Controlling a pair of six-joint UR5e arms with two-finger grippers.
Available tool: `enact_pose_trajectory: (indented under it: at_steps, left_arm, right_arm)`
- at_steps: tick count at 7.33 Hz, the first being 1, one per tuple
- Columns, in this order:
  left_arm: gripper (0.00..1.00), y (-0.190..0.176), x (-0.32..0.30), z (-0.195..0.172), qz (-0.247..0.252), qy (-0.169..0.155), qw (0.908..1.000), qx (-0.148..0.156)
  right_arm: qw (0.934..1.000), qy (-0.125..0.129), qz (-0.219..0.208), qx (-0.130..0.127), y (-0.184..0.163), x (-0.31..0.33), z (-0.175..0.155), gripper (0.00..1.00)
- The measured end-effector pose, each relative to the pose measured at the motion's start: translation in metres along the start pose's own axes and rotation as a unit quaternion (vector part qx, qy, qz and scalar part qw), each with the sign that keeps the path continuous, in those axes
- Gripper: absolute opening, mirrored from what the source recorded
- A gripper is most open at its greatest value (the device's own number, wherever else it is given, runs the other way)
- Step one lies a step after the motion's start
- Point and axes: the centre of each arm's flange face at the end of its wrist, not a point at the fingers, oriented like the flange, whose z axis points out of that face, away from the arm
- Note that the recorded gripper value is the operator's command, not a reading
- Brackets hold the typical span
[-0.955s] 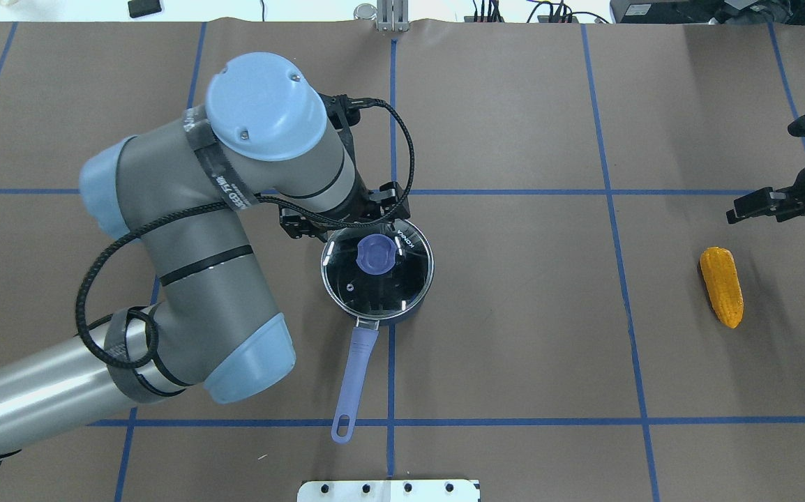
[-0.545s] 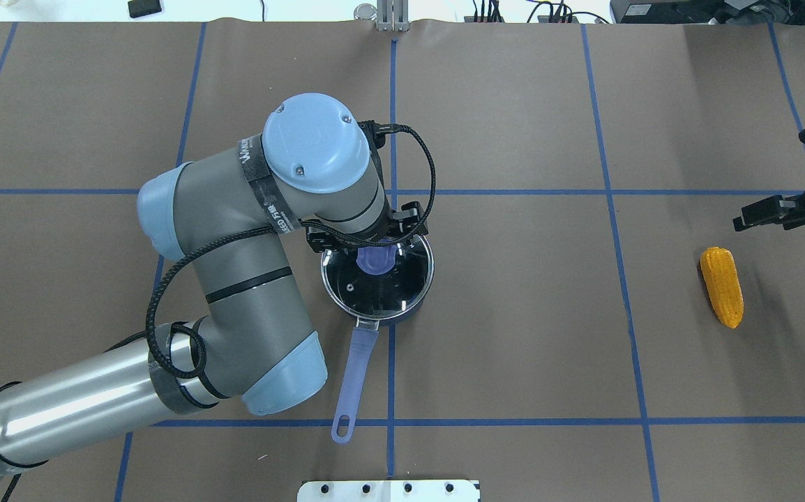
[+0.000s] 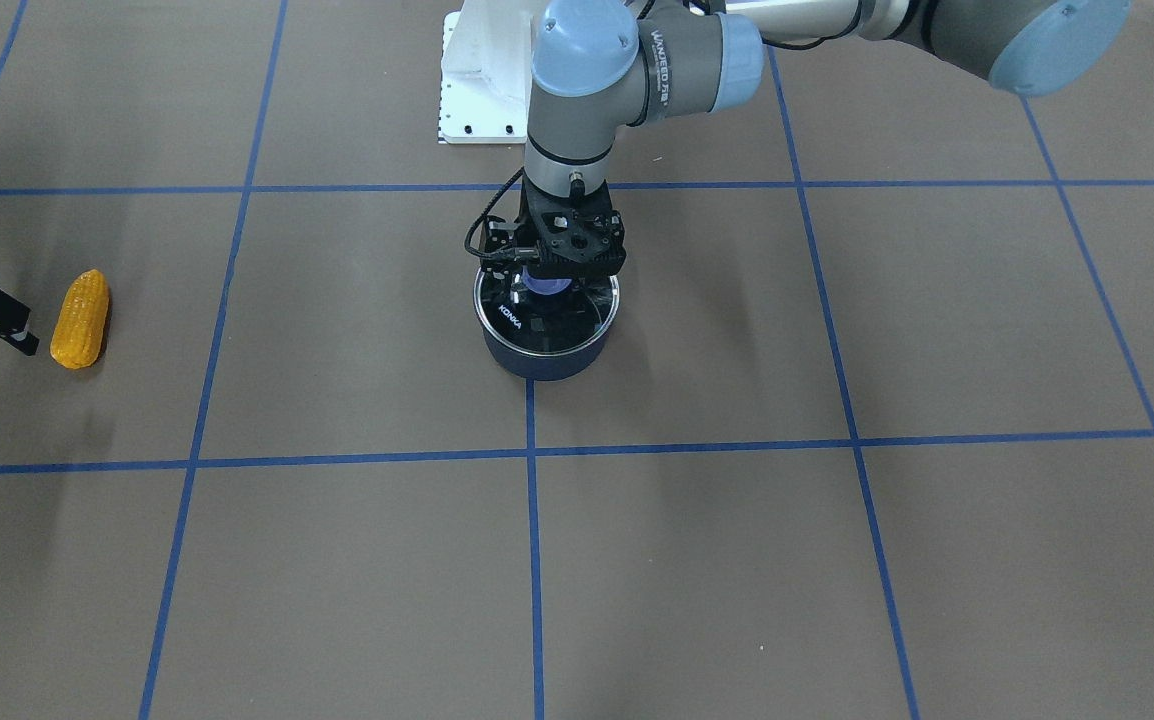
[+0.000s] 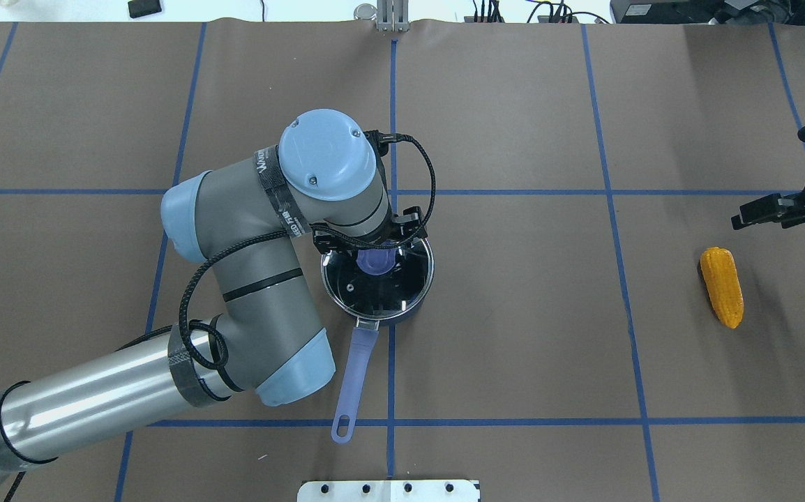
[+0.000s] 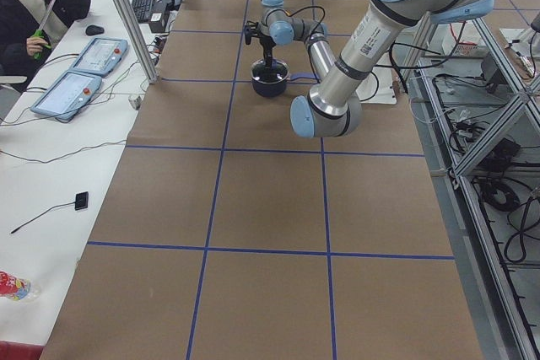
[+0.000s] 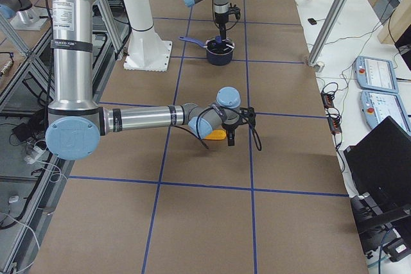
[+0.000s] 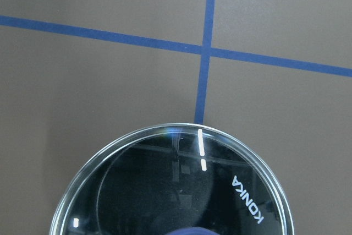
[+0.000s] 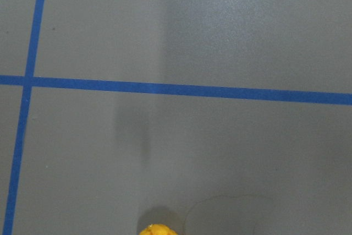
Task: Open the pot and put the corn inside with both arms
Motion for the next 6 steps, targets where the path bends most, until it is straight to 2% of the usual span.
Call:
enact_pose_trajectory:
  at_steps: [2, 4, 6]
  left_arm:
    - [0.58, -0.0004, 0.0002, 0.0011, 0.003, 0.0, 1.0, 0.0]
    - [0.49, -0.0003, 0.0005, 0.001, 0.004, 0.0, 1.0, 0.0]
    - [0.49, 0.001, 0.0015, -0.0034, 0.006, 0.004, 1.0, -0.001]
  right_arm:
    - [1.0, 0.0, 0.0, 0.0, -0.0006, -0.0003, 0.0002, 0.99]
    - [1.0, -0.001, 0.0, -0.001, -0.0007, -0.0009, 0.0004, 0.99]
    - [1.0, -0.002, 0.001, -0.003, 0.0003, -0.0016, 0.0013, 0.99]
